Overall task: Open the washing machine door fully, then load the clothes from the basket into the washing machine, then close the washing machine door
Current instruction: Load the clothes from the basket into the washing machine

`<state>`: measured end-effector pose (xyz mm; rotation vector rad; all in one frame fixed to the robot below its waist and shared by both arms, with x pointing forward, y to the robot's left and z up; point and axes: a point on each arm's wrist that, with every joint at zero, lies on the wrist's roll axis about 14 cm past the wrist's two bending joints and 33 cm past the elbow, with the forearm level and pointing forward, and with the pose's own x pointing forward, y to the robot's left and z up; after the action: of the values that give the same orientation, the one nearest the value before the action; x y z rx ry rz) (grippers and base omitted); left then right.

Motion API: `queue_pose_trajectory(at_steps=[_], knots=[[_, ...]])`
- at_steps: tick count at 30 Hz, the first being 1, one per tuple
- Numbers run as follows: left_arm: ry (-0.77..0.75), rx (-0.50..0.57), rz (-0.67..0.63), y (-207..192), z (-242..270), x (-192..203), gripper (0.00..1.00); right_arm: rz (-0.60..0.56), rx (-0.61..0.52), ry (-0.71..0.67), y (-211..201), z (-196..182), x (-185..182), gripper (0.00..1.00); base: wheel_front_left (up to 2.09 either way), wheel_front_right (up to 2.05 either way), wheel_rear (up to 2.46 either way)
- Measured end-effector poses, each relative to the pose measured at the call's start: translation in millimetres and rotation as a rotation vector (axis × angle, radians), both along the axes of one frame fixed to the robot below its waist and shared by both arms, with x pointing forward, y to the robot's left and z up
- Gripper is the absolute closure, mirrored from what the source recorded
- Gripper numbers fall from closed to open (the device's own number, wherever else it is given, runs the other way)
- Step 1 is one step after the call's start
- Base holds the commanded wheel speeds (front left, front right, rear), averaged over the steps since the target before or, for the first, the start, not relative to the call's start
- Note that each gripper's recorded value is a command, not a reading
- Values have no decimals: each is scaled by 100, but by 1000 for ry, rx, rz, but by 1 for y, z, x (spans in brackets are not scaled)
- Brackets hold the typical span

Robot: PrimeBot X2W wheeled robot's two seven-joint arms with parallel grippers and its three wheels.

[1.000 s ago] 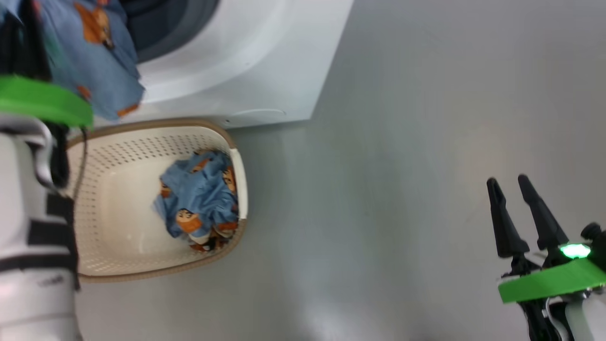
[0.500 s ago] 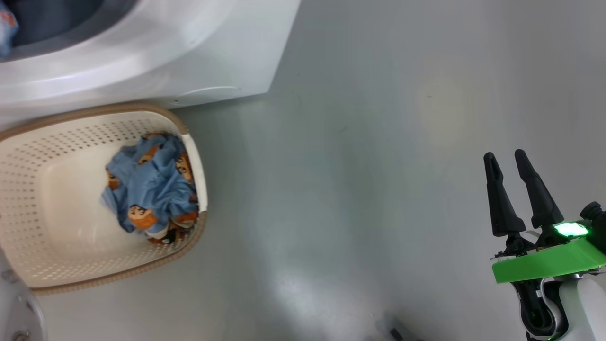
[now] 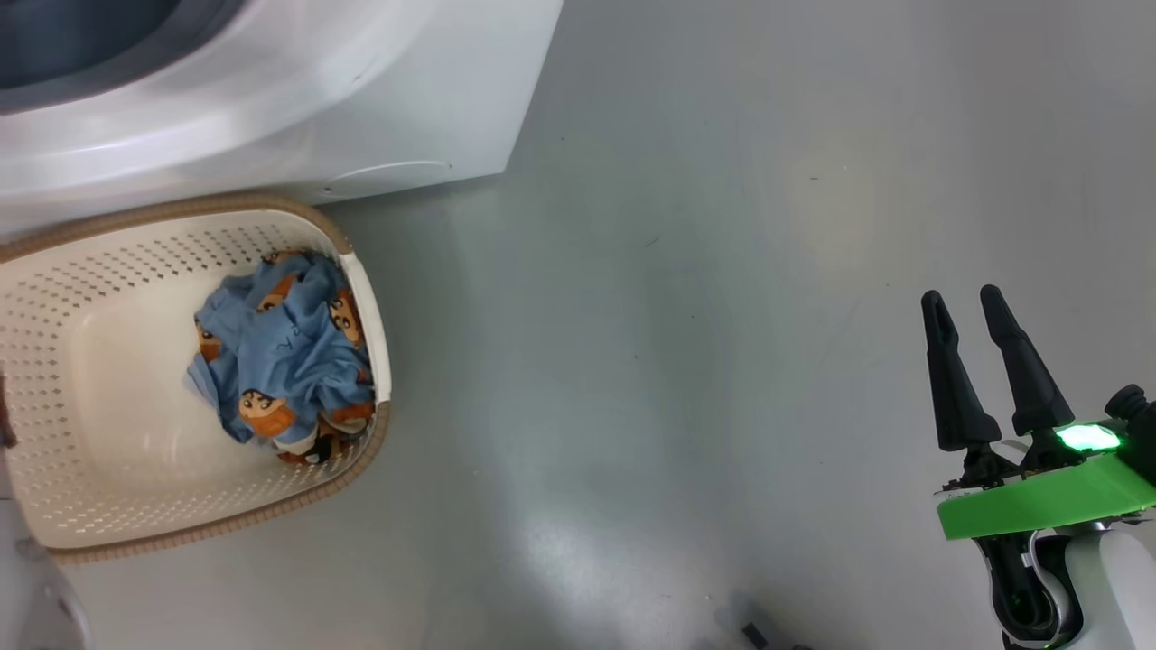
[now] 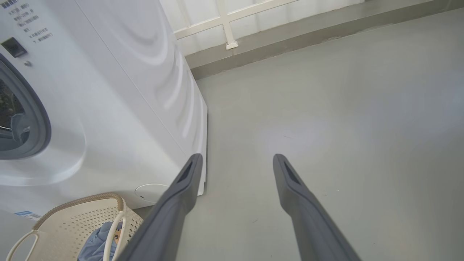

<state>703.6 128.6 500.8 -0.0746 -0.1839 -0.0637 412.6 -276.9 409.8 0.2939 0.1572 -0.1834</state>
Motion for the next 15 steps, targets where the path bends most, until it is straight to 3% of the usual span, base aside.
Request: queue_pose_trajectory(at_steps=[15], knots=[[106,-22,-22,-7,-38,-38,0,36,14,-27,11,5,8,0,0,0,0]])
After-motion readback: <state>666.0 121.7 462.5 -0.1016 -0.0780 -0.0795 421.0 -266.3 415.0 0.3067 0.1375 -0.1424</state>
